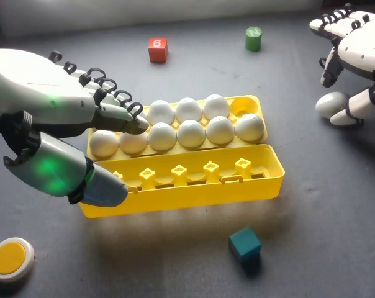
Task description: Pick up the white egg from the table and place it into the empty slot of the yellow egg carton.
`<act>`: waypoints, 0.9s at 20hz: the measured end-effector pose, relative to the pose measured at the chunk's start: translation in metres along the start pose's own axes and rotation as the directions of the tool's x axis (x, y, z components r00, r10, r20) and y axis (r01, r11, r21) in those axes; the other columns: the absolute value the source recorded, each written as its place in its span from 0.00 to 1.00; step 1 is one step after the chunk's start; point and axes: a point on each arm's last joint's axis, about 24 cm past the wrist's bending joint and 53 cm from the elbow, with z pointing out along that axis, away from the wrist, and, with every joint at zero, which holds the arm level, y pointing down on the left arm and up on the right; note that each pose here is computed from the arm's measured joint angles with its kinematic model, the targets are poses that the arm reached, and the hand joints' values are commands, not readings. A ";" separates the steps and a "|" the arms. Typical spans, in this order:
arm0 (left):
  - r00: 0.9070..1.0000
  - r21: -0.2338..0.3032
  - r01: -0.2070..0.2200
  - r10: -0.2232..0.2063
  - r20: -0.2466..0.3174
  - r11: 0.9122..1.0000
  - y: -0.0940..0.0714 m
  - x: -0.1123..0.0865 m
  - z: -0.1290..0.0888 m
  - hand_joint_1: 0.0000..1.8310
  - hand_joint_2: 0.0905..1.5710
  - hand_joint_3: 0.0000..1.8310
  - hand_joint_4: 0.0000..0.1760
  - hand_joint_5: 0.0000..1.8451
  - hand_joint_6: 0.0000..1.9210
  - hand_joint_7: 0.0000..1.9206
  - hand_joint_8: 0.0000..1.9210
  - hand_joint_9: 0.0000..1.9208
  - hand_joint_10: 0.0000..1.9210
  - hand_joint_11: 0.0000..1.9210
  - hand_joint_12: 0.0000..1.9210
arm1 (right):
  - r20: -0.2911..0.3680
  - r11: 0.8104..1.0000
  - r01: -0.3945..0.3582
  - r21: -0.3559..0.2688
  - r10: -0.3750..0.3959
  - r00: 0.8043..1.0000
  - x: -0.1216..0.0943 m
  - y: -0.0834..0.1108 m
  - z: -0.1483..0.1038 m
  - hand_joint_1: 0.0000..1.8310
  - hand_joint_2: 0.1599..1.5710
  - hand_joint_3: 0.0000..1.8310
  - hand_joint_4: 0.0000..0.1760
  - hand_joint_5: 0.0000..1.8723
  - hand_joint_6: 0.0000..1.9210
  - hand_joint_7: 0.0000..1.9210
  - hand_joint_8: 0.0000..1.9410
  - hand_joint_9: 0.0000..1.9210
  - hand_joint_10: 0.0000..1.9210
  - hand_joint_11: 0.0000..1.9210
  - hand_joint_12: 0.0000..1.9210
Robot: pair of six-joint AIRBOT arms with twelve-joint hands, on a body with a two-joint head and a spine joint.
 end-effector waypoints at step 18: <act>1.000 0.003 -0.002 0.002 -0.001 1.000 -0.002 0.001 0.000 0.00 0.73 0.00 0.00 0.08 0.00 0.08 0.00 0.07 0.00 0.00 0.17 | 0.003 1.000 0.000 -0.001 0.000 1.000 0.006 0.001 0.000 0.61 0.59 0.00 0.81 0.69 0.25 0.08 0.00 0.00 0.00 0.00 0.00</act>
